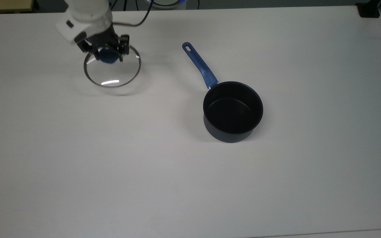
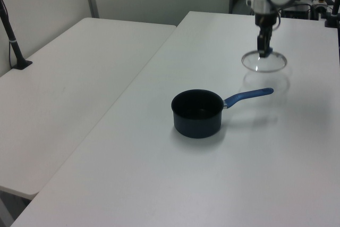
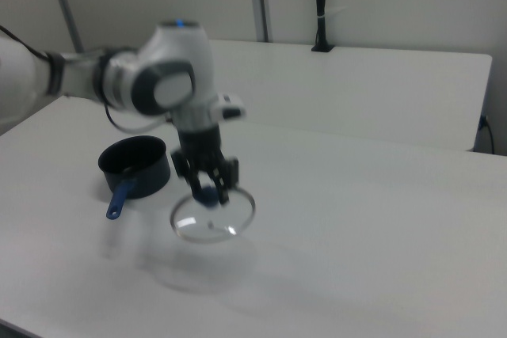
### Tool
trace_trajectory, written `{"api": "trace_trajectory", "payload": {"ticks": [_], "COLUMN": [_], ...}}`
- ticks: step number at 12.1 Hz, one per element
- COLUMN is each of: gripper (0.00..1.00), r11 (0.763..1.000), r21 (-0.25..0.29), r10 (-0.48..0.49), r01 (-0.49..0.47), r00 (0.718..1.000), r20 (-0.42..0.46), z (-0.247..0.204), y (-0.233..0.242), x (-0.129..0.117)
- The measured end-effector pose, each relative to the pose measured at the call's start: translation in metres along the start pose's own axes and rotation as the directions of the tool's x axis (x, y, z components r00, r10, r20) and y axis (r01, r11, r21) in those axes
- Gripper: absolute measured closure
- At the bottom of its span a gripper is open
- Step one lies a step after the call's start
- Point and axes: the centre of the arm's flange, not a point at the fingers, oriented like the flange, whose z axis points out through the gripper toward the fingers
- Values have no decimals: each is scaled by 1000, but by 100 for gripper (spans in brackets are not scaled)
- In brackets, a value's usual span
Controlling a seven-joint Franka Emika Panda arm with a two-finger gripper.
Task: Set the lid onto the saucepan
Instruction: 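Lift the glass lid and carry it over the black saucepan, then lower the lid onto the saucepan rim and open the gripper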
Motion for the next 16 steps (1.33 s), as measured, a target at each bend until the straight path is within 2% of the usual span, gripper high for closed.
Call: {"api": "trace_trajectory", "payload": {"ticks": [1,3,5,7,9,11,13,16], "gripper": [33,33,33,33,33,33,33,33], "r11": [1000,999,996,994,996,998,997,992], "r21": [-3,27,53,72,46,12,-1,-3], "r10": [10,36,79,89,77,60,73,123], "r01": [-10,-35,-75,-84,-75,-59,-73,-123], "r00": [1000,996,994,994,996,998,997,992], "r20": [-11,-76,-81,-62,-33,-13,-10,-42], "z": [-42,-113,-139,-127,-91,-58,-35,-14], "y": [-18,-76,-152,-226,-296,-340,-355,-349], "x": [7,20,40,71,90,99,106,123]}}
